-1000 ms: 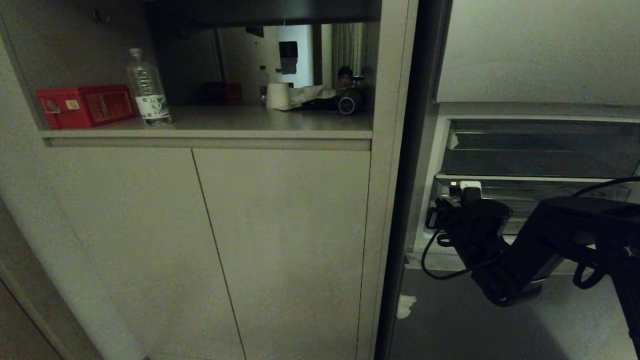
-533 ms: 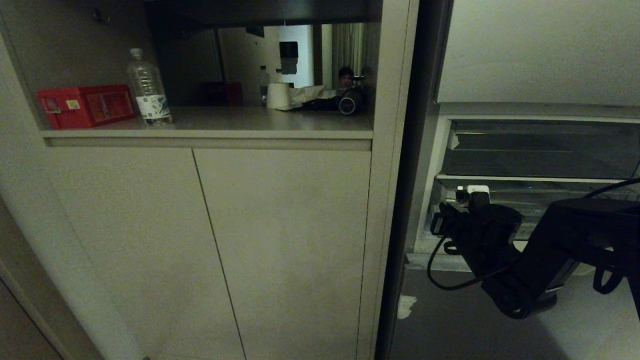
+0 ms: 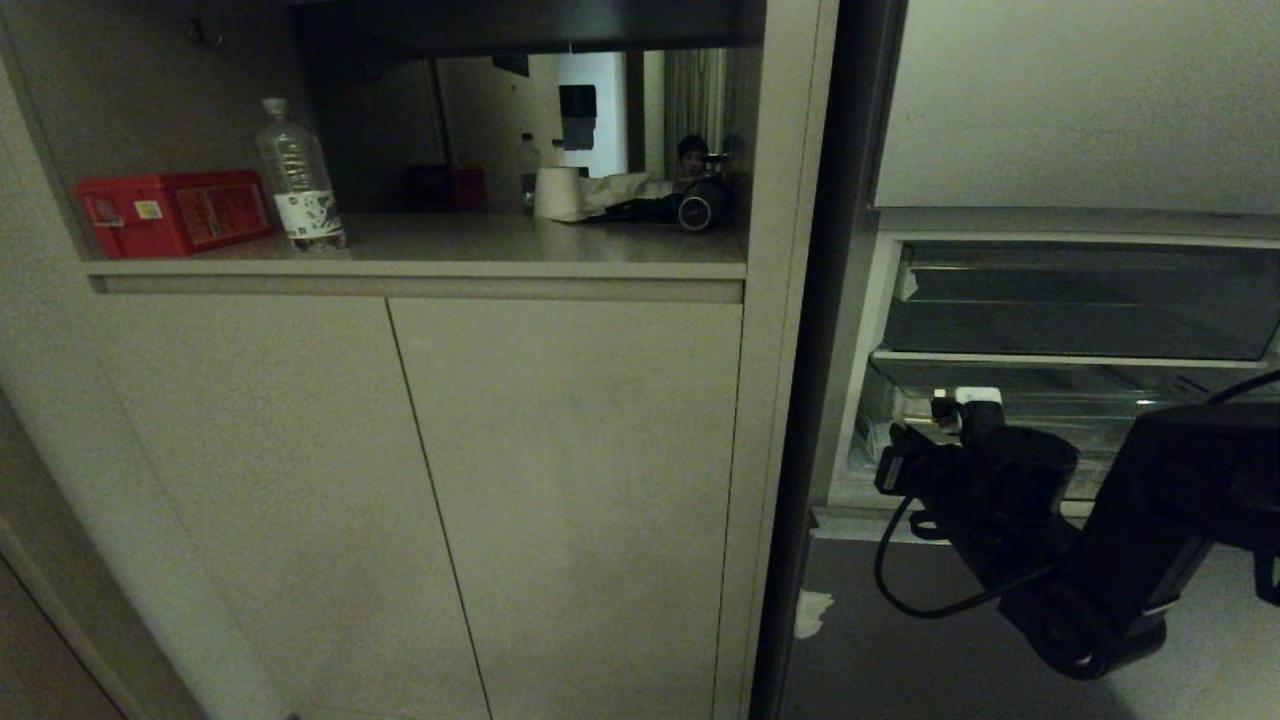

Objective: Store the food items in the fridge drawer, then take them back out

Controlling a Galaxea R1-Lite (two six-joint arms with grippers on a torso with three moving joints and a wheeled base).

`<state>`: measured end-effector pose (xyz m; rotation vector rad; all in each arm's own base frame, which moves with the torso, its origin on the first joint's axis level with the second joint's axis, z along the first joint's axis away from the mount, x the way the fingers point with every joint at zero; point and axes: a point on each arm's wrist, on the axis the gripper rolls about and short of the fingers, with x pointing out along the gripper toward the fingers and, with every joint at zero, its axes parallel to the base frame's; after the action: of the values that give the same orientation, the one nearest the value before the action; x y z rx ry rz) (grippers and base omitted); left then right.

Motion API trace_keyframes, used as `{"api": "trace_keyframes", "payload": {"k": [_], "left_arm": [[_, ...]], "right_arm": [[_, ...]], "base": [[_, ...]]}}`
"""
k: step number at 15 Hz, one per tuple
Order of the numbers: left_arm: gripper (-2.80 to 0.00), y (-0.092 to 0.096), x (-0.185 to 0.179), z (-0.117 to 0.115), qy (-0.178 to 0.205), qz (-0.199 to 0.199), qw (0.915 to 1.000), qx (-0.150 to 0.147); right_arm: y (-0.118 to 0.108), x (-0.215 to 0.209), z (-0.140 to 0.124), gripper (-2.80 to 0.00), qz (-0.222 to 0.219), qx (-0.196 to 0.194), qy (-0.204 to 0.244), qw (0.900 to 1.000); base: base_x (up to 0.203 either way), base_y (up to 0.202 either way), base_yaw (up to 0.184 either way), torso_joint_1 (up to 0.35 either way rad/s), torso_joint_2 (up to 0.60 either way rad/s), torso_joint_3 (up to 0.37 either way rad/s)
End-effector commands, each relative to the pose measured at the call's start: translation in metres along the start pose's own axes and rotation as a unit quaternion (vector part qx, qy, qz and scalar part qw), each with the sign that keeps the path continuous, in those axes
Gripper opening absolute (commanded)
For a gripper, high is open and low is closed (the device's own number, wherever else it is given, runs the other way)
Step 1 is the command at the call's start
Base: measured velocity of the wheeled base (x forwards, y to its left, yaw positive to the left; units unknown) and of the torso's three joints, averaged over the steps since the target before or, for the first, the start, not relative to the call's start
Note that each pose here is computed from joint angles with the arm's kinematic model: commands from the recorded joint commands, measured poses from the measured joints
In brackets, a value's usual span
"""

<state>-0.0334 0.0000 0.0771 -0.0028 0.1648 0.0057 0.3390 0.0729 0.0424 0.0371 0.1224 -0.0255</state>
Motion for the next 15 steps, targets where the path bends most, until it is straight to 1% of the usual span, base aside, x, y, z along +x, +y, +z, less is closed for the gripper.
{"api": "trace_keyframes", "payload": {"k": [1, 8, 15], "left_arm": [[-2.8, 0.0, 0.0, 0.0, 0.001, 0.0, 1.0, 0.0], [-2.8, 0.0, 0.0, 0.0, 0.002, 0.0, 1.0, 0.0], [-2.8, 0.0, 0.0, 0.0, 0.002, 0.0, 1.0, 0.0]], "right_arm": [[-0.003, -0.013, 0.005, -2.8, -0.001, 0.005, 0.005, 1.0], [-0.008, -0.037, 0.011, -2.8, 0.001, 0.013, 0.016, 1.0], [-0.01, -0.049, 0.013, -2.8, 0.003, 0.012, 0.023, 1.0]], "base": [[0.0, 0.0, 0.0, 0.0, 0.0, 0.0], [0.0, 0.0, 0.0, 0.0, 0.0, 0.0], [0.0, 0.0, 0.0, 0.0, 0.0, 0.0]]}}
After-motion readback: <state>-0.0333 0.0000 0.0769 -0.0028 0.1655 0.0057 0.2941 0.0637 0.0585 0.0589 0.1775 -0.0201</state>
